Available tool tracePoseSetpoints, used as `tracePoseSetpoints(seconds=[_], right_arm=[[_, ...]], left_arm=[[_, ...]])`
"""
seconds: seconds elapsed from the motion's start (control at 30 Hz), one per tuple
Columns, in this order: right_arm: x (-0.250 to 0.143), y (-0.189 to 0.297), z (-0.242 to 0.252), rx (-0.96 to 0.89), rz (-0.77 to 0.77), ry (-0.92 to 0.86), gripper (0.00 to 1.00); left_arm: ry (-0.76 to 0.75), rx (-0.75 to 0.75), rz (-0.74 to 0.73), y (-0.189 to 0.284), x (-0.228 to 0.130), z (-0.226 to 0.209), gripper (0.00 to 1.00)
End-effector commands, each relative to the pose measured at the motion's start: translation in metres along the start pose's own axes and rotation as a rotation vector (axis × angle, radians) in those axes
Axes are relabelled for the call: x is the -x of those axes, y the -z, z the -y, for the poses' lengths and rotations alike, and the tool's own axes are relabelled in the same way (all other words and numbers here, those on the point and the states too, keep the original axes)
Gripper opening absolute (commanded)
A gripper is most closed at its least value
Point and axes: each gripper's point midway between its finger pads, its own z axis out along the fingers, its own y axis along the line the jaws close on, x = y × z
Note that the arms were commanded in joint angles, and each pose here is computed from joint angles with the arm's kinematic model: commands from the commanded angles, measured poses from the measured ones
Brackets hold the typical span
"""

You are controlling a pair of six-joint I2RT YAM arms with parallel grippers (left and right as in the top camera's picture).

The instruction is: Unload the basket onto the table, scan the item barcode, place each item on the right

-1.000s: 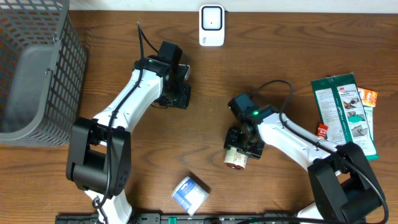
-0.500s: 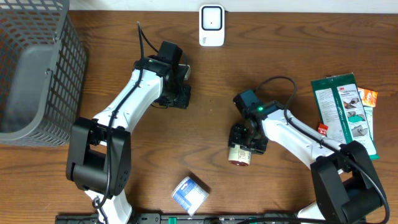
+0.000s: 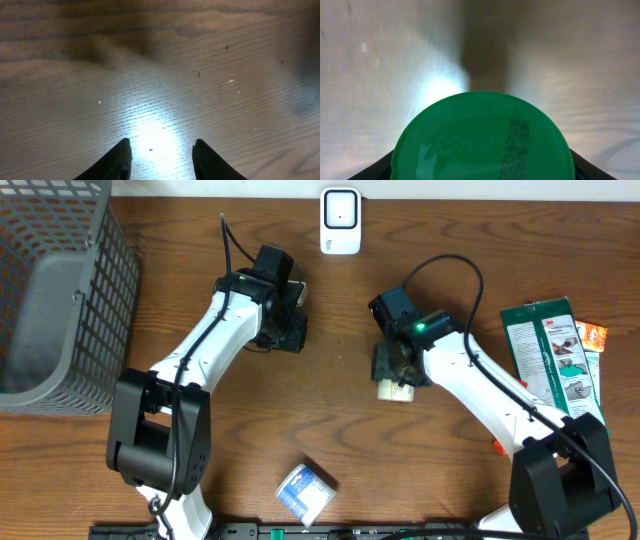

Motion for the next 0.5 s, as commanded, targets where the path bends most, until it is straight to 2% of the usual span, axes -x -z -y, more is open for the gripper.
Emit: tracePoseSetpoints(seconds=[0.0, 0.23, 0.47], right_arm=[[0.029, 0.022, 0.018, -0.154, 0.191, 0.013, 0.57], [0.057, 0.037, 0.032, -0.323, 0.450, -0.076, 0.55], [0.078, 0.024, 0.029, -0.271, 0.645, -0.219, 0.48]], left_arm=[[-0.013, 0.033, 0.042, 0.010, 0.007, -0.004, 0.42], [-0.019, 0.050, 0.083, 0.011, 0.017, -0.007, 0.42], [-0.028, 0.045, 0.128, 0.012, 0.028, -0.005, 0.42]])
